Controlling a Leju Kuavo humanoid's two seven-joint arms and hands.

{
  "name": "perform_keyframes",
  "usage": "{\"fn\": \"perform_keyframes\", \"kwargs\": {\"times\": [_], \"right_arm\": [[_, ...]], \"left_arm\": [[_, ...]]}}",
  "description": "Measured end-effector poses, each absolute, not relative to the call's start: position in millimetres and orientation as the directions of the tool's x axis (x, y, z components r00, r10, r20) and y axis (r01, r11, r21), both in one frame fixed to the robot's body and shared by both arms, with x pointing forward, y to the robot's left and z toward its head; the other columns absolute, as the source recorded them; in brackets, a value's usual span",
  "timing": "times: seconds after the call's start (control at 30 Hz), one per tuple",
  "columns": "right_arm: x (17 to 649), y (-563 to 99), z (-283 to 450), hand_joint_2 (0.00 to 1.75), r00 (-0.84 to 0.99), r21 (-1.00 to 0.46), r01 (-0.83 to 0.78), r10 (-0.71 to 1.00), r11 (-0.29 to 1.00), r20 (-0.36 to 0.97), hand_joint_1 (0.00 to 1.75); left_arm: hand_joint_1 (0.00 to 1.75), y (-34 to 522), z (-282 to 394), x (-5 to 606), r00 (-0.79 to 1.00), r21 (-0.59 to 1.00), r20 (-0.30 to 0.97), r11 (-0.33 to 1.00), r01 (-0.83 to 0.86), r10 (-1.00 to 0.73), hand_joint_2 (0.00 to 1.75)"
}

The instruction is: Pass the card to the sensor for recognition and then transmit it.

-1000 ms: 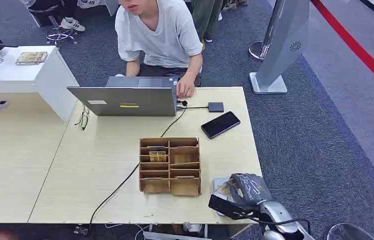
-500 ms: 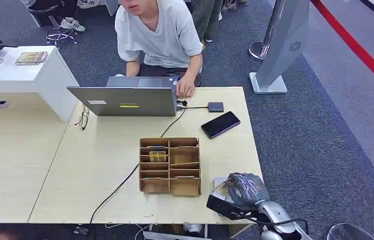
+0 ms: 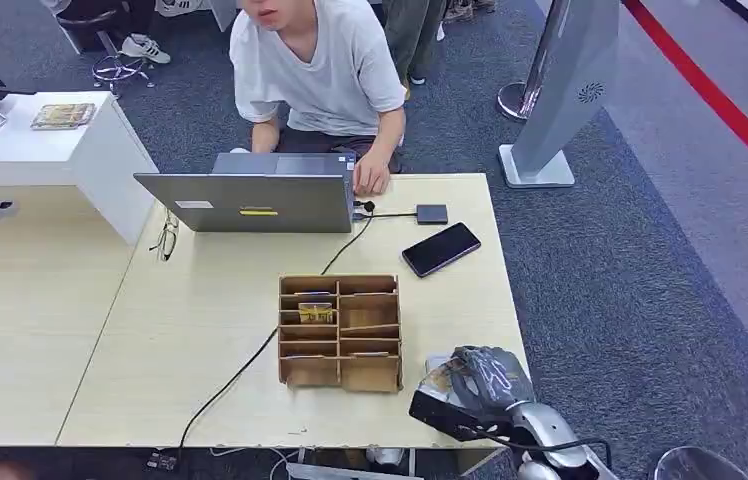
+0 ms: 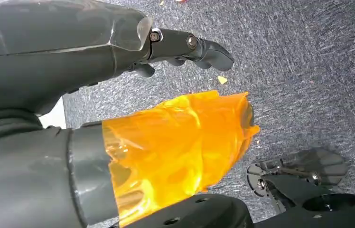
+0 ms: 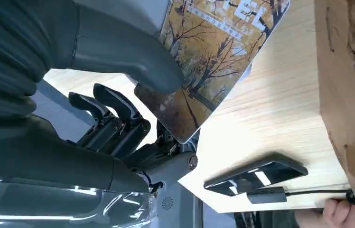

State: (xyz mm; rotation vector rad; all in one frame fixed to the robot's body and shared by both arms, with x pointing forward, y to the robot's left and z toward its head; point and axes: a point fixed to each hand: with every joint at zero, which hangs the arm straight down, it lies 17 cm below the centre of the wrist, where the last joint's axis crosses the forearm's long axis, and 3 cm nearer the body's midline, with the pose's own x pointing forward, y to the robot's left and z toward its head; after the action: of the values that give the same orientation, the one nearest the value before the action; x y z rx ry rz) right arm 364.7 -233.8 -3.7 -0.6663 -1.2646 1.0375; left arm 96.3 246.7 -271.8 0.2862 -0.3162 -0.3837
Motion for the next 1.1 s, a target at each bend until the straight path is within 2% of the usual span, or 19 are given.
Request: {"fn": "perform_keyframes", "kwargs": {"times": [0.33, 0.8, 1.1], "right_arm": [[365.9, -223.1, 9.7, 1.75, -0.053, -0.845, -0.222, 0.859, 0.487, 0.509, 1.75], [362.2, -212.9, 20.2, 1.75, -0.055, -0.692, -0.286, 0.71, 0.663, 0.702, 1.75], [350.9, -197.8, 26.5, 1.75, -0.07, -0.505, -0.416, 0.527, 0.756, 0.847, 1.75]], "left_arm": [[0.0, 247.4, -271.8, 95.9, 0.883, 0.329, 0.247, 0.892, 0.311, -0.399, 0.0], [0.0, 248.4, -271.8, 96.3, 0.884, 0.329, 0.251, 0.894, 0.305, -0.394, 0.0], [0.0, 249.6, -271.6, 97.3, 0.882, 0.332, 0.255, 0.893, 0.305, -0.397, 0.0]]}}
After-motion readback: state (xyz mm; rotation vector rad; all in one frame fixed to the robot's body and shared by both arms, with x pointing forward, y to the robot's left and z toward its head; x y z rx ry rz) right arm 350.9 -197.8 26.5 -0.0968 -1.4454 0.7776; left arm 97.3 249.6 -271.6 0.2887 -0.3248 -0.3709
